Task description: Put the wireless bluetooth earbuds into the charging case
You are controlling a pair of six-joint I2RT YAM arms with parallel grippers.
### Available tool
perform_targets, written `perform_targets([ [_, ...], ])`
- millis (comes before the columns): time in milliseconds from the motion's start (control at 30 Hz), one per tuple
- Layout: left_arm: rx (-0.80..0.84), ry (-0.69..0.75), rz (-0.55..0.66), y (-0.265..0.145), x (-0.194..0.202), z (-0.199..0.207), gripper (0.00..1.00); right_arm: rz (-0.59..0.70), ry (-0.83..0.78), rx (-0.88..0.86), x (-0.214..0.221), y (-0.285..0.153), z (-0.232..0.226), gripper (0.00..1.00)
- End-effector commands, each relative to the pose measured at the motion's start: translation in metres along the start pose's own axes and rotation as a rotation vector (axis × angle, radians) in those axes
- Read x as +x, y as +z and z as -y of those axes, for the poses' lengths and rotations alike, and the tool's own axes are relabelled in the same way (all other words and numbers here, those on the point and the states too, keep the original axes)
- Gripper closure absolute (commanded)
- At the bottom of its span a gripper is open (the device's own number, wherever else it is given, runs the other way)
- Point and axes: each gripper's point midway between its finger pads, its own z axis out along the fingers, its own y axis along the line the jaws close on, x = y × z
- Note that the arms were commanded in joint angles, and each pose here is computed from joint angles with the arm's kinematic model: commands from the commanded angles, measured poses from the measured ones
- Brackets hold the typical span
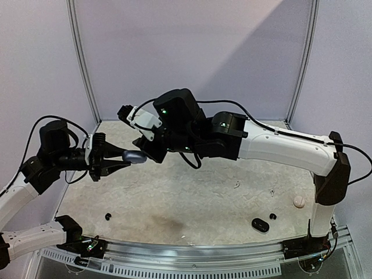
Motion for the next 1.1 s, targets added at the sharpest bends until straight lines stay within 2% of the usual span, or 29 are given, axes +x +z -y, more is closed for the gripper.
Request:
perform_targets([
  [0,-0.092,-0.206,0.011,0.008,0.003,-0.022,1.0,-0.01,0.051,0.073,0.001,-0.02,0.006,0.59],
  [100,-0.098,-0.398,0.01,0.016,0.014,-0.027,1.0,-0.029,0.153,0.188,0.012,-0.033,0.043,0.57],
  [300,-0.214,-0.792,-0.057,0.026,0.056,-0.061,1.0,-0.083,0.442,0.403,0.072,-0.071,0.117,0.49],
  [500,-0.391,-1.211,-0.186,0.022,0.139,-0.11,1.0,-0.205,0.808,0.619,0.177,-0.119,0.177,0.37],
  [600,-0.457,-1.371,-0.222,0.016,0.175,-0.129,1.0,-0.291,0.903,0.729,0.228,-0.146,0.195,0.3],
  [700,-0.443,-1.54,-0.262,0.024,0.21,-0.138,1.0,-0.361,0.989,0.785,0.266,-0.161,0.209,0.24],
  [800,-0.409,-1.633,-0.322,0.037,0.241,-0.143,1.0,-0.378,1.046,0.81,0.285,-0.163,0.223,0.21],
  [1067,-0.388,-1.804,-0.388,0.06,0.308,-0.174,1.0,-0.428,1.003,0.739,0.295,-0.129,0.267,0.2],
])
